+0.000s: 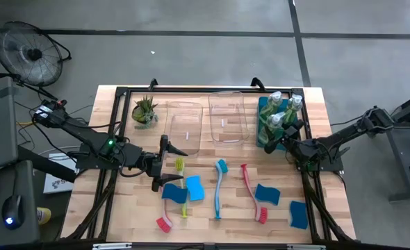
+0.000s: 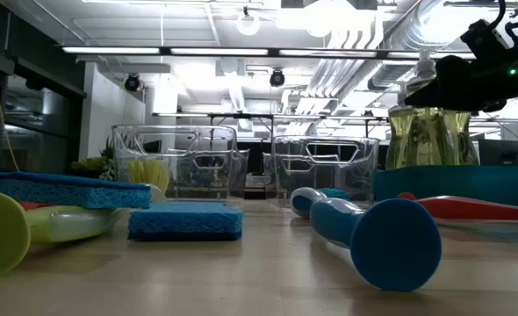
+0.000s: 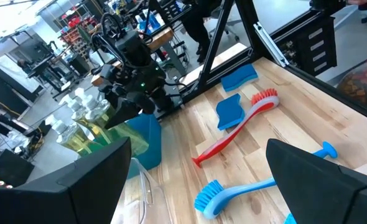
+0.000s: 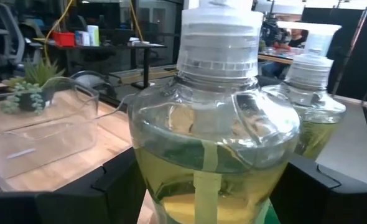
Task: Pick & Place Kitchen Sink Supplies
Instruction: Put the green dishwashing liquid dispenser into the blue bin
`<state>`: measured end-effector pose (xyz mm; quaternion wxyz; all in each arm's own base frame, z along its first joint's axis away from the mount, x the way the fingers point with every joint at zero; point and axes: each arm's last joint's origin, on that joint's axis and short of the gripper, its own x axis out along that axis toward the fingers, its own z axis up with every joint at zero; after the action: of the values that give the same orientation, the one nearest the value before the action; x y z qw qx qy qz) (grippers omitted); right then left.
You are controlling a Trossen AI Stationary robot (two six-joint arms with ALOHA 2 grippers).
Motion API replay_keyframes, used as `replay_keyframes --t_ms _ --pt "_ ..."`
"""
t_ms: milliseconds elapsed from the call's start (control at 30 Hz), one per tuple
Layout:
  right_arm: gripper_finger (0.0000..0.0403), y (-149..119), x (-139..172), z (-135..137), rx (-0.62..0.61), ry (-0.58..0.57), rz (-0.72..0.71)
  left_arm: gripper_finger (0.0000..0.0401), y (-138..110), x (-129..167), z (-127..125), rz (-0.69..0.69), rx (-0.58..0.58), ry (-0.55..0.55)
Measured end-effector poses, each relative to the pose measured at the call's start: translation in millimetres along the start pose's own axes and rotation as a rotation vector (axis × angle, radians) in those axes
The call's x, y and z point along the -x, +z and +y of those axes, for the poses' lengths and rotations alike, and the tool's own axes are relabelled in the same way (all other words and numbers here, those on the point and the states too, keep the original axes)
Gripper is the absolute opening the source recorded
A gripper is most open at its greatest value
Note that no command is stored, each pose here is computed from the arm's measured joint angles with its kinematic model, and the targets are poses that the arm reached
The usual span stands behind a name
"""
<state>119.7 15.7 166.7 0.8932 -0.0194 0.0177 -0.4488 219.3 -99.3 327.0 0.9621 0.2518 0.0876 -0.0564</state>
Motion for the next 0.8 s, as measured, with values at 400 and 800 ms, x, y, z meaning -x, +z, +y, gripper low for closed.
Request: replay_keyframes --t_ms 400,800 --pt "0.0357 1 0 0 0.011 -0.007 0.002 0.0366 0 0 0 0.0 0.0 -0.001" --pt "0.0372 31 -1 3 0.069 -0.054 -0.024 0.0366 0 0 0 0.0 0.004 0.0"
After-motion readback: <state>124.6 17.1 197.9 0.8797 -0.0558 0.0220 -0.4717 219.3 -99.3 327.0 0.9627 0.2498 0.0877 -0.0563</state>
